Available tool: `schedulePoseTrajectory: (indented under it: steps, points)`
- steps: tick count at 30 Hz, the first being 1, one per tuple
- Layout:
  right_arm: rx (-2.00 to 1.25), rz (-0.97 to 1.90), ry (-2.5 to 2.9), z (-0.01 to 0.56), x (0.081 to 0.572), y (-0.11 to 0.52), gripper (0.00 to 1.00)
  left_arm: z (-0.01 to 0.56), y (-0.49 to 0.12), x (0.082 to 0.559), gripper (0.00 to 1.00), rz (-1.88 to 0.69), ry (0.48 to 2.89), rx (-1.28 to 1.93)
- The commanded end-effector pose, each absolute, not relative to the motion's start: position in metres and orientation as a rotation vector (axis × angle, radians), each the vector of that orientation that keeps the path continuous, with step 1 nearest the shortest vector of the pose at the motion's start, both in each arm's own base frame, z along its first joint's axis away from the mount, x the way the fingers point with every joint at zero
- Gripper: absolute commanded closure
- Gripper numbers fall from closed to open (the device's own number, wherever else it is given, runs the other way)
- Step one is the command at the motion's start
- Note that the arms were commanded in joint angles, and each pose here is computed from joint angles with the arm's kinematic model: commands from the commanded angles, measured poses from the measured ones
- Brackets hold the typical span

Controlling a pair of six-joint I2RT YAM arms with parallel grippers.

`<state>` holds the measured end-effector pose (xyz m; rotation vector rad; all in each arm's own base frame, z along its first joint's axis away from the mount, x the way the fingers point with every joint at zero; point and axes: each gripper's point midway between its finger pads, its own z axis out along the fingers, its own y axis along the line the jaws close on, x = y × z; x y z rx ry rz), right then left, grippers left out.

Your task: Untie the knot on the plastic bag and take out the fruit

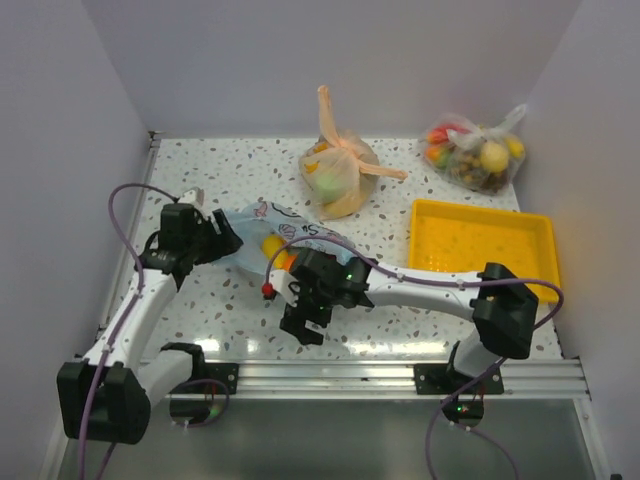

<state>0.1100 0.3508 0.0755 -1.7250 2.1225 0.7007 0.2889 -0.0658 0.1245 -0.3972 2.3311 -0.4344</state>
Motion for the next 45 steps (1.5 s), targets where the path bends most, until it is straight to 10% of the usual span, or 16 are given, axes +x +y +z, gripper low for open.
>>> schedulePoseTrajectory:
  steps: [1, 14, 31, 45]
  points:
    - [-1.579, 0.814, 1.925, 0.172, 0.121, 0.378, 0.09, 0.166, -0.057, 0.29, 0.2, -0.399, 2.207, -0.319]
    - [-1.25, 0.47, 1.856, 0.261, 0.199, 0.374, 0.05, 0.262, -0.027, 0.252, 0.09, -0.236, 2.082, -0.363]
    - [-1.124, 0.321, 2.072, 0.181, 0.291, 0.347, 0.05, 0.228, -0.163, 0.251, 0.17, -0.714, 2.152, 0.168]
    - [-0.74, 0.443, 2.204, 0.157, 0.369, 0.318, 0.64, 0.071, -0.203, 0.17, 0.43, -0.732, 2.582, 0.365]
